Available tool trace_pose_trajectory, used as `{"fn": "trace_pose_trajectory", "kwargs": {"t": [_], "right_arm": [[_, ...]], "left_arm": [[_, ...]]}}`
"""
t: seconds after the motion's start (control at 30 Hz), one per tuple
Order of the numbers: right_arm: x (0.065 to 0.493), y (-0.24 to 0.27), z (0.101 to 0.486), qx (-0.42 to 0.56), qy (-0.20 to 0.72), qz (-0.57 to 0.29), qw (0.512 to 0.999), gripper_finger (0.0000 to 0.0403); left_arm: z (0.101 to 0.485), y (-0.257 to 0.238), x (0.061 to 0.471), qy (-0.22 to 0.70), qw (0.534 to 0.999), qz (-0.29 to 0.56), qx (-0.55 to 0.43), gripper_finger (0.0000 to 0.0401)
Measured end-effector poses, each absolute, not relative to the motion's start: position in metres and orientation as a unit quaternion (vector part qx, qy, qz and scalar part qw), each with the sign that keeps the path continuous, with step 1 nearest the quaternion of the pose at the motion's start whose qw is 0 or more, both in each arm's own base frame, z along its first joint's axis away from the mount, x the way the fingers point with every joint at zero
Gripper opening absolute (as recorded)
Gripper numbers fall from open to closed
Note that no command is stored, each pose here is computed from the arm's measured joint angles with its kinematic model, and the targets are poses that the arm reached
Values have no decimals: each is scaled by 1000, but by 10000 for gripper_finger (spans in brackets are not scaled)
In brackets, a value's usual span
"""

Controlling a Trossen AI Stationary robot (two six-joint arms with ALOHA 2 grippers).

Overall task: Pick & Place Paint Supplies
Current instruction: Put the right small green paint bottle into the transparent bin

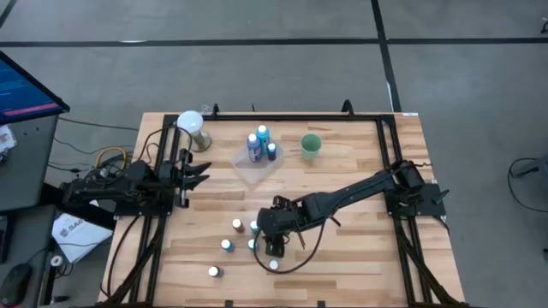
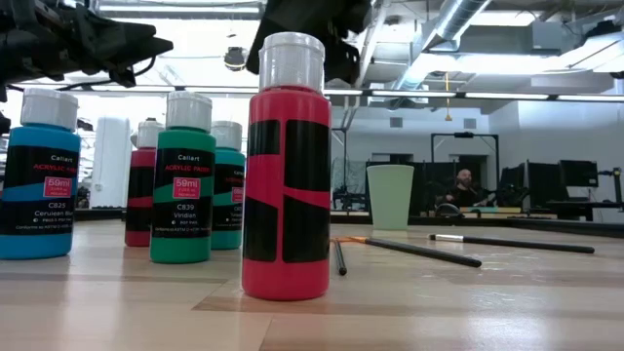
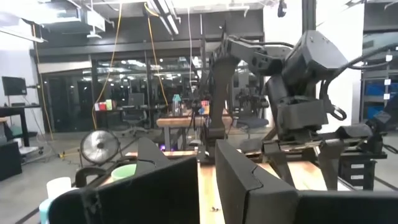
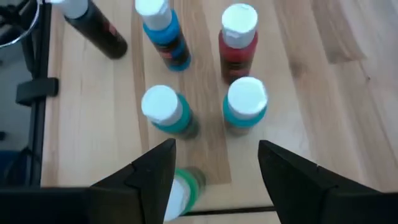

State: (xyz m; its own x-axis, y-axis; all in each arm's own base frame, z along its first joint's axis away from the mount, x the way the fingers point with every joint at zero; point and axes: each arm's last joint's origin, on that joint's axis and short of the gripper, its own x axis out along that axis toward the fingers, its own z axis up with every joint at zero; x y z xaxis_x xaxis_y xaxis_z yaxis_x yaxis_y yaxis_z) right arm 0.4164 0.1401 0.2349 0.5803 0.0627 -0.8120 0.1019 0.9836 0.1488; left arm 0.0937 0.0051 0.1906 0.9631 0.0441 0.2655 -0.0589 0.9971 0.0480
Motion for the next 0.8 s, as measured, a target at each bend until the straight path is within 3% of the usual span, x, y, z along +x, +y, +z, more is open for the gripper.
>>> {"fn": "trace_pose_trajectory", "kwargs": {"t": [0.47,0.8], "right_arm": [[408,165,225,51,466,-22,883,209],[409,179,189,30,508,-22,861,209]], "left_arm": [[191,5,94,-134,990,26,28,1],[191,5,94,-134,990,26,28,1]]}}
